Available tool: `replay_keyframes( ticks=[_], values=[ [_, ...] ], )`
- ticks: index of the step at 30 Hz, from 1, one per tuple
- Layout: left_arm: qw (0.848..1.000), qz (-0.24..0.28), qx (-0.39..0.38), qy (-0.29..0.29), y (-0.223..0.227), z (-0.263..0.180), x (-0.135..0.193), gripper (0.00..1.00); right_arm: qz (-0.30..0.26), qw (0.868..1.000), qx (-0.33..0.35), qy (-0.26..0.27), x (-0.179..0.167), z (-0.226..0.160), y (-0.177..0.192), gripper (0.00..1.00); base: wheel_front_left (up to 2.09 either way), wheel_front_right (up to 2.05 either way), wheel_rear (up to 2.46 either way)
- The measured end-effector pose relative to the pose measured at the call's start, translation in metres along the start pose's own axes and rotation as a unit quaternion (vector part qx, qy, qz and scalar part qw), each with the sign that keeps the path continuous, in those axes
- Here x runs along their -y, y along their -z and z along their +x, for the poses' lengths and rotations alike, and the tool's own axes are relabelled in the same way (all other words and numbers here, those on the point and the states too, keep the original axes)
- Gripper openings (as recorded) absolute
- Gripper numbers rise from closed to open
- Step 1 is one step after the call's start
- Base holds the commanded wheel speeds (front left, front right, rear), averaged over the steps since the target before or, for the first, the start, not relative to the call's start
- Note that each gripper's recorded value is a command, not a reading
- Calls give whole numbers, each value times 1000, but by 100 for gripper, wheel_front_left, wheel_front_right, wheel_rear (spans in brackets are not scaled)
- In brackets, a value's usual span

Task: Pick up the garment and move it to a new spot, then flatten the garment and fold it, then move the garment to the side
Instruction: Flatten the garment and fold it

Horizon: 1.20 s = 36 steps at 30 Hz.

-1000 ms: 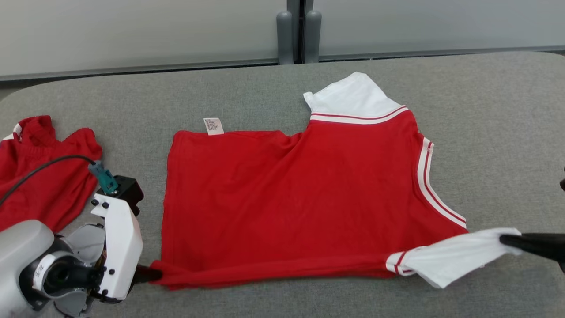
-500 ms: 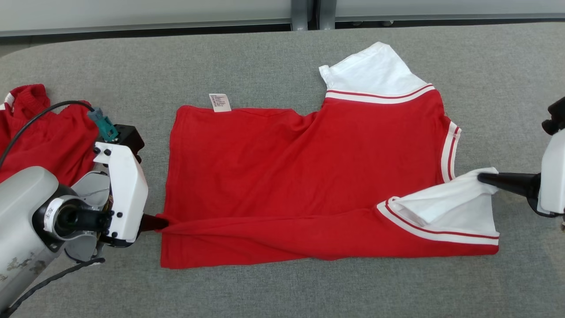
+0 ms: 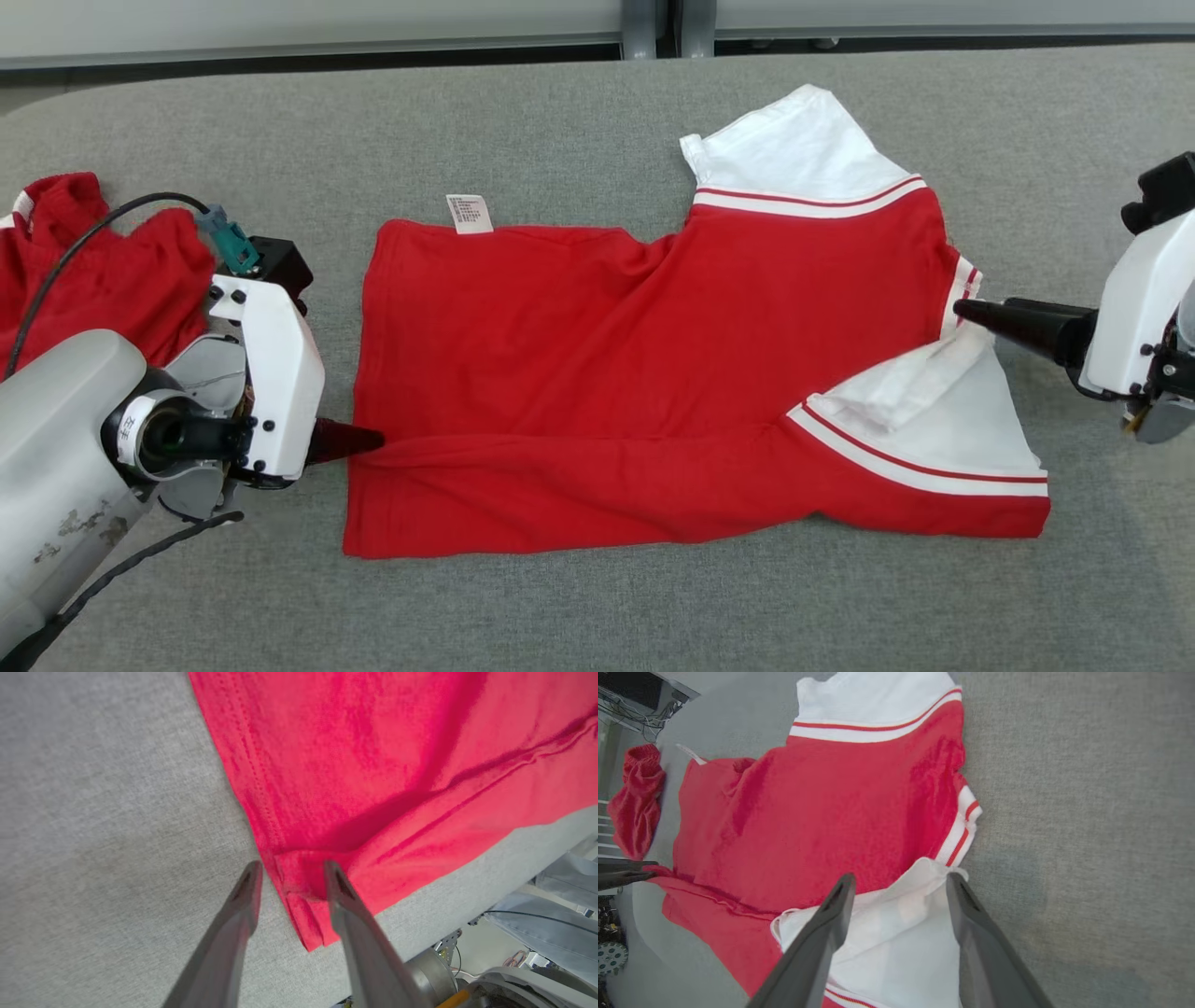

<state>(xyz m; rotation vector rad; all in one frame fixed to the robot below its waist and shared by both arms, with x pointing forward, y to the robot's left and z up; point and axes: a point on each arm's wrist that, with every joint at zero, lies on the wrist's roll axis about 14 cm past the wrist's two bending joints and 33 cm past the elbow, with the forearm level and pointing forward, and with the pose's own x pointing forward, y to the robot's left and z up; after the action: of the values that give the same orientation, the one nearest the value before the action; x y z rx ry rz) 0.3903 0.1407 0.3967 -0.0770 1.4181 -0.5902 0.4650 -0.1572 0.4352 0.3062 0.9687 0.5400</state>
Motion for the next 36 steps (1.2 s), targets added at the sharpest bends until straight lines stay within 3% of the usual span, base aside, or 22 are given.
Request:
replay_keyframes(
  ticks=[5,10,11,15,18,22,25,29,36],
  values=[
    [997,17,71,-1,-18,-16,6,100,-10,995,102,-12,-18,-13,-30,100,0,0,0],
    [981,36,190,-19,-37,-41,8,100,-17,974,223,-29,-38,-39,-46,100,0,0,0],
    [968,36,246,-20,-44,-53,11,100,-22,962,272,-27,-40,-53,-49,100,0,0,0],
    [927,43,372,-33,-57,-82,16,100,-18,938,344,-26,-42,-74,-40,100,0,0,0],
    [886,46,457,-53,-58,-101,16,100,-18,925,380,-12,-36,-89,-35,100,0,0,0],
    [845,34,525,-90,-43,-107,11,100,11,902,431,2,-28,-104,-35,100,0,0,0],
    [826,20,552,-113,-27,-100,10,100,26,892,451,27,-17,-106,-17,100,0,0,0],
    [842,-6,527,-116,5,-67,18,100,46,901,428,60,-4,-87,29,100,0,0,0],
    [885,-24,452,-108,38,-24,21,100,67,934,341,86,9,-49,76,100,0,0,0]
  ],
)
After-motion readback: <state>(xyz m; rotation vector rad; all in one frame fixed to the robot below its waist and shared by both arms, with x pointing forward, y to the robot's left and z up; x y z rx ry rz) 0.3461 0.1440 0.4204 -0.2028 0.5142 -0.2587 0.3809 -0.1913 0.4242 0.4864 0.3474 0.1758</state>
